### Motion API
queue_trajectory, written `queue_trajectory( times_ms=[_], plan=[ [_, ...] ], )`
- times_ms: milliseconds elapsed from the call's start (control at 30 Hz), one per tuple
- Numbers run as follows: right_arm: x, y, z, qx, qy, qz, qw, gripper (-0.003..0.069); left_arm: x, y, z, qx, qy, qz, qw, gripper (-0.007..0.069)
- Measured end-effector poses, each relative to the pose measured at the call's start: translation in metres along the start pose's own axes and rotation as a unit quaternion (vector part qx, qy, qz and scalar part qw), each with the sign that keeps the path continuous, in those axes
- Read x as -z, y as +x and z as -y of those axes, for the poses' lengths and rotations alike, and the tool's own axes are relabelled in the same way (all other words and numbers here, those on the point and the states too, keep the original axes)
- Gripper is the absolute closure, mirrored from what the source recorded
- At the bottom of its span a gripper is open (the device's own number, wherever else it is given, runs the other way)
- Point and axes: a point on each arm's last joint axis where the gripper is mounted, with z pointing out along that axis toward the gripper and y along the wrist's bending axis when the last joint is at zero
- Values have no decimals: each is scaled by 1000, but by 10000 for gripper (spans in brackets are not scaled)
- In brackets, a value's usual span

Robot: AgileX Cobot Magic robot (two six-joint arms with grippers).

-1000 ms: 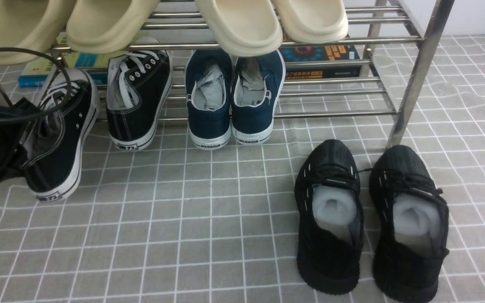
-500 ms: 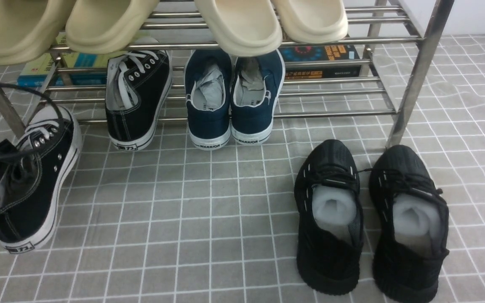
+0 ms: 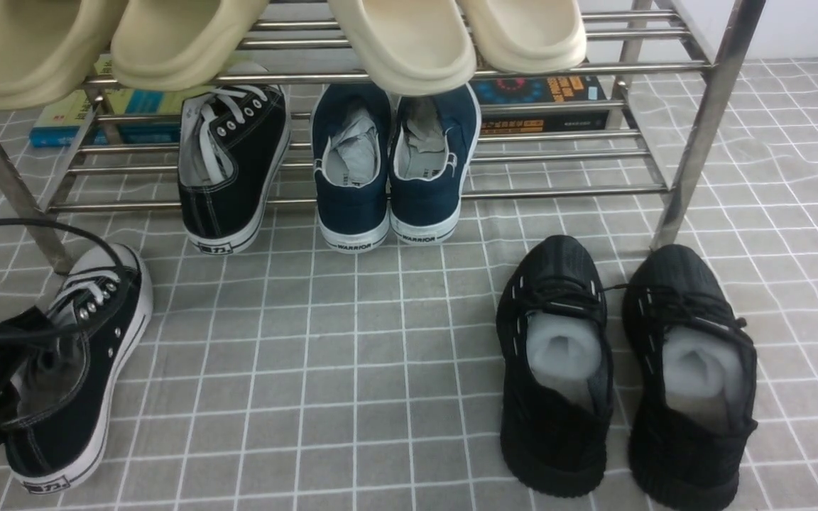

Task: Take the shoes off the shelf with your hand from the grey coffee tablecloth.
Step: 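Set the held shoe down on the floor in front of the rack with the left gripper, then grasp the leftmost shoe on the bottom shelf of the shoe rack with the left gripper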

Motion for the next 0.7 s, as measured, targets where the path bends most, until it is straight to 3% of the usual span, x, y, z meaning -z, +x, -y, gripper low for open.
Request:
queue_trajectory(
  times_ms=[333,500,567,700],
  plan=[
    [0,0,0,0,0,0,1000,446,22,-24,10,-42,-7,38,998,253],
    [0,0,0,0,0,0,1000,440,54,-40,47,-30,92,68,993,188],
    [0,0,0,0,0,0,1000,437,60,-34,80,-55,161,79,982,181],
    [0,0,0,0,0,0,1000,433,58,-33,110,-61,216,97,970,180]
  ],
)
